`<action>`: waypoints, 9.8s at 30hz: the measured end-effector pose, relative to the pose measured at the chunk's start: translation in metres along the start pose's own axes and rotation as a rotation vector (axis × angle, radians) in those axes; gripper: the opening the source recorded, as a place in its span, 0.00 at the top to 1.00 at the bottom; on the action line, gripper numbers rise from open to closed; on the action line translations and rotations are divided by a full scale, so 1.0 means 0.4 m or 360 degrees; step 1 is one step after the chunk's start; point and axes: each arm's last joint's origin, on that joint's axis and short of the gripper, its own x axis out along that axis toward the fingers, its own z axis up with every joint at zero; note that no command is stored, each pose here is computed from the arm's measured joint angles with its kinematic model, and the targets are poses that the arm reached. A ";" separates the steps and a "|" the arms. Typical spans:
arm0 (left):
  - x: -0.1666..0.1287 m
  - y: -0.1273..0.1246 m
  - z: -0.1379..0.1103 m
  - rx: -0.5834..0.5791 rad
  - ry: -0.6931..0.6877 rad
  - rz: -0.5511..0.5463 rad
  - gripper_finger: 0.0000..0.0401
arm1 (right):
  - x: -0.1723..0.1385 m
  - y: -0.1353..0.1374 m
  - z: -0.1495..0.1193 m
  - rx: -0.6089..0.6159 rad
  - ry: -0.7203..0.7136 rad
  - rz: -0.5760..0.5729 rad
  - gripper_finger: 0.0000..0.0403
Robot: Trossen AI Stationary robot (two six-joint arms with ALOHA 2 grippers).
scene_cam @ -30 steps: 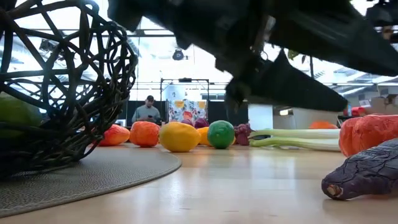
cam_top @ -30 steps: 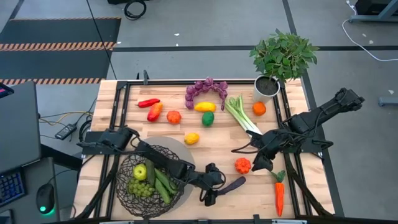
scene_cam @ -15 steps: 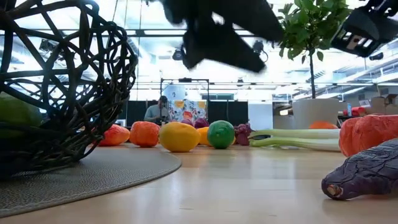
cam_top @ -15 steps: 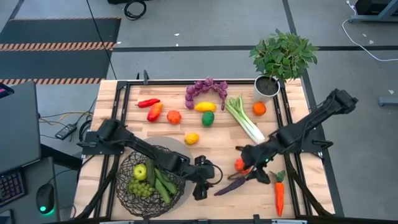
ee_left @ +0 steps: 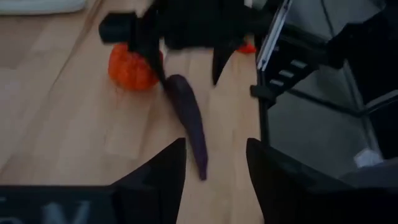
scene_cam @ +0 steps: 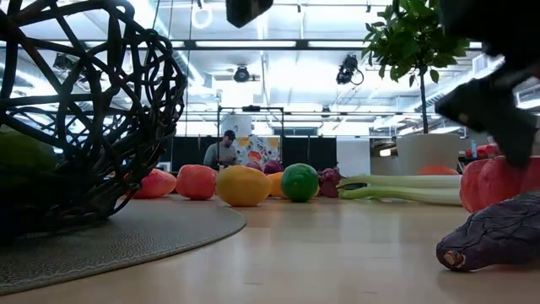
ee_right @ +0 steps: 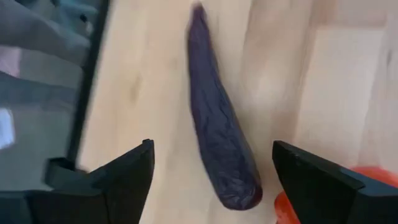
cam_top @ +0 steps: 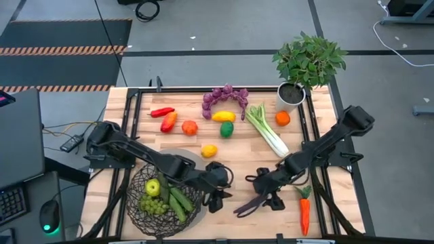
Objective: Build produce basket
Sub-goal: Put the violet eggplant into the black basket, then put the bottom orange pumpkin into the black basket
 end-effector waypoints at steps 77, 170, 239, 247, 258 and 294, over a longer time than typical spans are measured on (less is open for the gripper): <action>-0.076 0.125 0.117 0.0296 -0.0112 0.0191 0.22 | -0.324 -0.068 0.125 0.0596 -0.0642 -0.0235 0.67; -0.338 -0.031 -0.109 0.0028 0.0548 0.0424 0.75 | -0.429 -0.066 0.038 0.0386 -0.0560 -0.0349 0.32; -0.252 0.191 0.181 -0.0496 -0.0236 0.0243 0.23 | -0.173 -0.067 -0.188 0.1419 -0.0271 -0.0447 0.01; -0.251 0.174 0.175 -0.0578 -0.0277 0.0251 0.18 | -0.150 -0.086 -0.213 0.1294 -0.0236 -0.0490 0.01; -0.253 0.171 0.179 -0.0729 -0.0396 0.0309 0.18 | -0.117 -0.110 -0.237 0.1206 -0.0364 -0.0527 0.01; -0.253 0.150 0.169 -0.0841 -0.0413 0.0278 0.18 | -0.052 -0.102 -0.210 0.1064 -0.0534 -0.0205 0.57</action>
